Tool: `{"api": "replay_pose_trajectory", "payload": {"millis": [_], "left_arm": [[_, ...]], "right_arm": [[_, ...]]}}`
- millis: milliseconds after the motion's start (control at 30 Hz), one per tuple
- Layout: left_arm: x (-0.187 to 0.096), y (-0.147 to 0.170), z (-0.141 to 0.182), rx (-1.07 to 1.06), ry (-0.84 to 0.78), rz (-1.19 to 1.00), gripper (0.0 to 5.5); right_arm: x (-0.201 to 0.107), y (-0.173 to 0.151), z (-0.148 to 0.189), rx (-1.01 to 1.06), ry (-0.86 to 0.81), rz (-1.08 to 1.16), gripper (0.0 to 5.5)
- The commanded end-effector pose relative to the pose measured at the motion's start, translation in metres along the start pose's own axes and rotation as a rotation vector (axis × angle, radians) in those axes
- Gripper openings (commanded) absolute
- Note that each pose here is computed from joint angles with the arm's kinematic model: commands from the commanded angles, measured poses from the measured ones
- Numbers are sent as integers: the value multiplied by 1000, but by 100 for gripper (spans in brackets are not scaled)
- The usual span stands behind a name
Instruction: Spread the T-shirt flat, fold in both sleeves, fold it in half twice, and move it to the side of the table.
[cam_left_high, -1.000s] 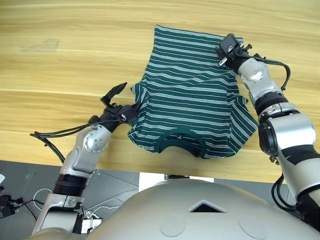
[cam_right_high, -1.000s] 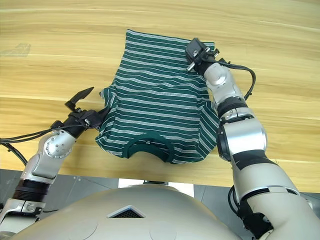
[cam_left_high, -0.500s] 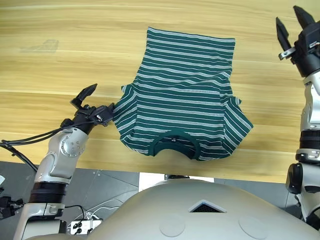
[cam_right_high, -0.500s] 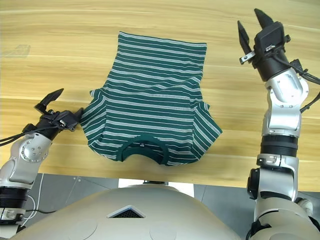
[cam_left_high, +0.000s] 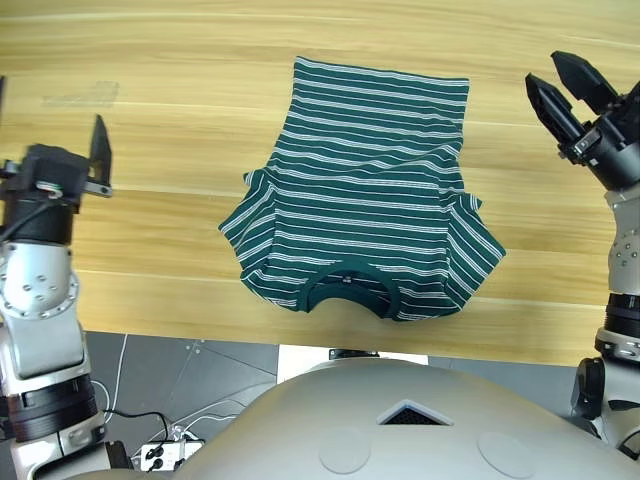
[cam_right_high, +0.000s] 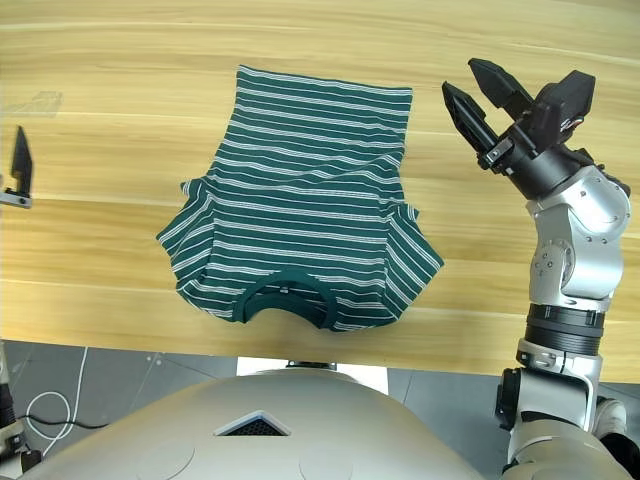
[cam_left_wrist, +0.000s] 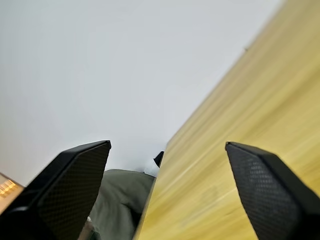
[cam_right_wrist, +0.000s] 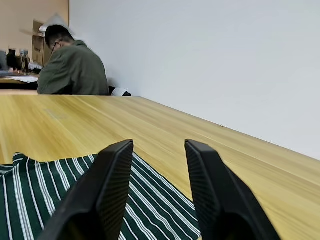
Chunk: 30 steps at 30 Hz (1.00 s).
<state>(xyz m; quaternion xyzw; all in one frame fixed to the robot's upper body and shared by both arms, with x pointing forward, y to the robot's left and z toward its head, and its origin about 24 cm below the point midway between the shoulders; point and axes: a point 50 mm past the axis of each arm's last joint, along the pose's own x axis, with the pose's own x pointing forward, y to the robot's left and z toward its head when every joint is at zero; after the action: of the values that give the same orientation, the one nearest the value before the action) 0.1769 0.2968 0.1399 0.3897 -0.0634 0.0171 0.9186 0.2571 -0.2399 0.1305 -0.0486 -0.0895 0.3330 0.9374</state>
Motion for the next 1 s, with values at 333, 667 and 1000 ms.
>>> {"api": "replay_pose_trajectory", "payload": {"millis": [333, 667, 1000], "left_arm": [[-50, -86, 4, -1215, 273, -121, 425], [-63, -134, -36, -1503, 663, -82, 425], [-68, -143, -36, -1542, 697, -135, 425]], "right_arm": [[9, -12, 22, 30, -112, -189, 191], [16, -9, 21, 21, -104, -188, 191], [19, -10, 17, 15, -87, -184, 191]]}}
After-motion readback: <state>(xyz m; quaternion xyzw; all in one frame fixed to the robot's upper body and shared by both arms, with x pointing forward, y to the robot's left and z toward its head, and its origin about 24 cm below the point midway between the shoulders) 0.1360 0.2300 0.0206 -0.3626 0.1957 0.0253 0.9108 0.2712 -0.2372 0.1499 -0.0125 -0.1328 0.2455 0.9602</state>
